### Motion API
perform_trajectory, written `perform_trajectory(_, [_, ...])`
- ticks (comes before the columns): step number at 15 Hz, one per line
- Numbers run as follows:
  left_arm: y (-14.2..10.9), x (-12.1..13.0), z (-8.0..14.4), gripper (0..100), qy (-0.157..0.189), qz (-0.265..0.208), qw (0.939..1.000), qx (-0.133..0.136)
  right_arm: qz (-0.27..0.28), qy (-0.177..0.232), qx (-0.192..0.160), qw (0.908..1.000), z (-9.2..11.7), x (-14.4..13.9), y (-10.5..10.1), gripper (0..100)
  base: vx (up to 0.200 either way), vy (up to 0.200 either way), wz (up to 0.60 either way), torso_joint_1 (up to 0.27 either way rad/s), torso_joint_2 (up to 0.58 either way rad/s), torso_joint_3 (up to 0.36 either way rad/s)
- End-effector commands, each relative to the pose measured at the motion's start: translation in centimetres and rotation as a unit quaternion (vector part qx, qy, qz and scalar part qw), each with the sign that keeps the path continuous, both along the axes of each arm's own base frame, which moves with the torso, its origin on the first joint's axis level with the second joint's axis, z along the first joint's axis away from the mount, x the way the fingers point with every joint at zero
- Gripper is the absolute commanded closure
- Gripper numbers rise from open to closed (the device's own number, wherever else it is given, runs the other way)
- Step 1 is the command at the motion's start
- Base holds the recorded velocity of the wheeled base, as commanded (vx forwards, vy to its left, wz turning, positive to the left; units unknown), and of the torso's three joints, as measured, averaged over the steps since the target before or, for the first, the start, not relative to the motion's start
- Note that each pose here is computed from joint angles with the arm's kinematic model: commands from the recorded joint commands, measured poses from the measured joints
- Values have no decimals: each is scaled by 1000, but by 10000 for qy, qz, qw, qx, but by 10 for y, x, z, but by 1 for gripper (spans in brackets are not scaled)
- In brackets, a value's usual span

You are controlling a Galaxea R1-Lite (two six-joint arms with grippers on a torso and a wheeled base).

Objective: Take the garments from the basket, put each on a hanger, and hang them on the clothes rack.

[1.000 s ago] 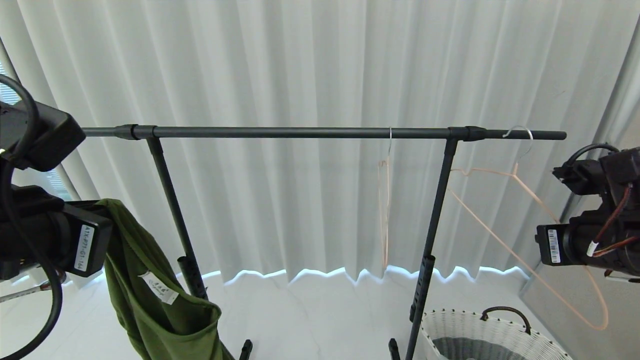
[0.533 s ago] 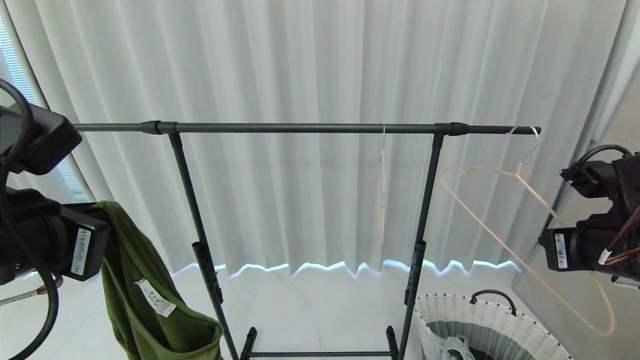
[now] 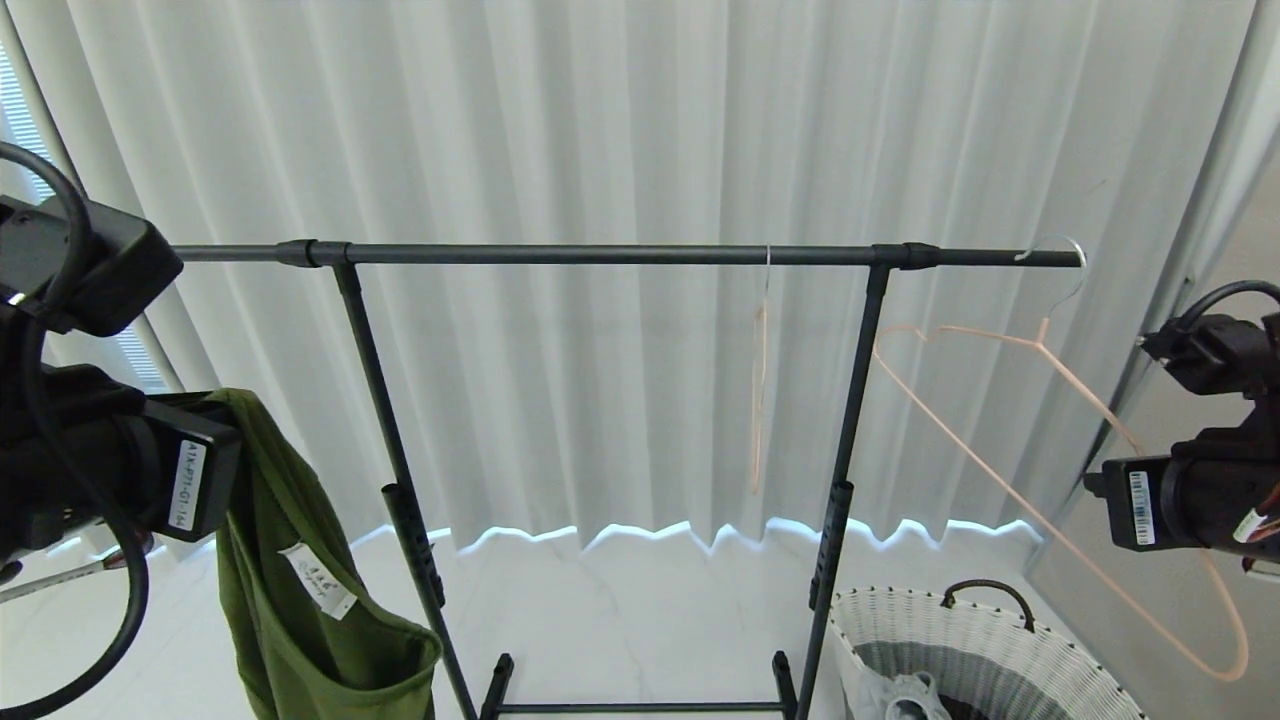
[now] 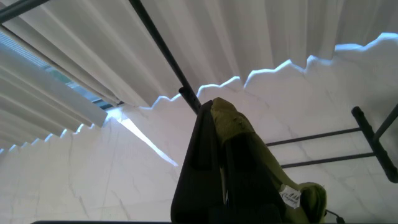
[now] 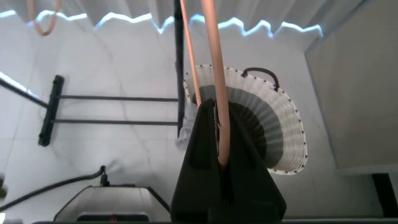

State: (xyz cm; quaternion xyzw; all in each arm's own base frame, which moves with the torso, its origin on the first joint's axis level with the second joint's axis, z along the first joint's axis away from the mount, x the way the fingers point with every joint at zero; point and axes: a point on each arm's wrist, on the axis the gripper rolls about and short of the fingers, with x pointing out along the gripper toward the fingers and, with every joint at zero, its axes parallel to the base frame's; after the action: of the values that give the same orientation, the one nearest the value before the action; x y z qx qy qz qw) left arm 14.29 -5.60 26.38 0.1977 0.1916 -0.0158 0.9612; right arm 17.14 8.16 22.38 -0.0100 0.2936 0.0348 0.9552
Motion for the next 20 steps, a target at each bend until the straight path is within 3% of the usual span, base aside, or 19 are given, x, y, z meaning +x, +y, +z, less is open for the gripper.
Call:
perform_trajectory(1, [-2, 4, -4, 100, 95, -2, 9999, 49, 175, -128, 75, 9997, 6, -10, 2, 100, 0, 0, 0, 0, 0, 0])
perform_trajectory(12, [-4, 9, -7, 100, 164, -2, 9998, 81, 502, -296, 173, 9981, 13, -17, 9, 100, 0, 200, 0, 2, 3, 1])
perform_trajectory(14, [-4, 9, -7, 100, 179, -5, 9998, 95, 675, -302, 193, 9971, 13, -21, 13, 100, 0, 0, 0, 0, 0, 0])
perform_trajectory(17, [-4, 8, -12, 100, 255, -16, 9996, 138, 1450, -261, 435, 9881, 16, -34, 26, 100, 0, 0, 0, 0, 0, 0])
perform_trajectory(20, [-6, 11, -15, 100, 326, -31, 9993, 167, 2335, -127, 688, 9698, 17, -50, 38, 100, 0, 0, 0, 0, 0, 0])
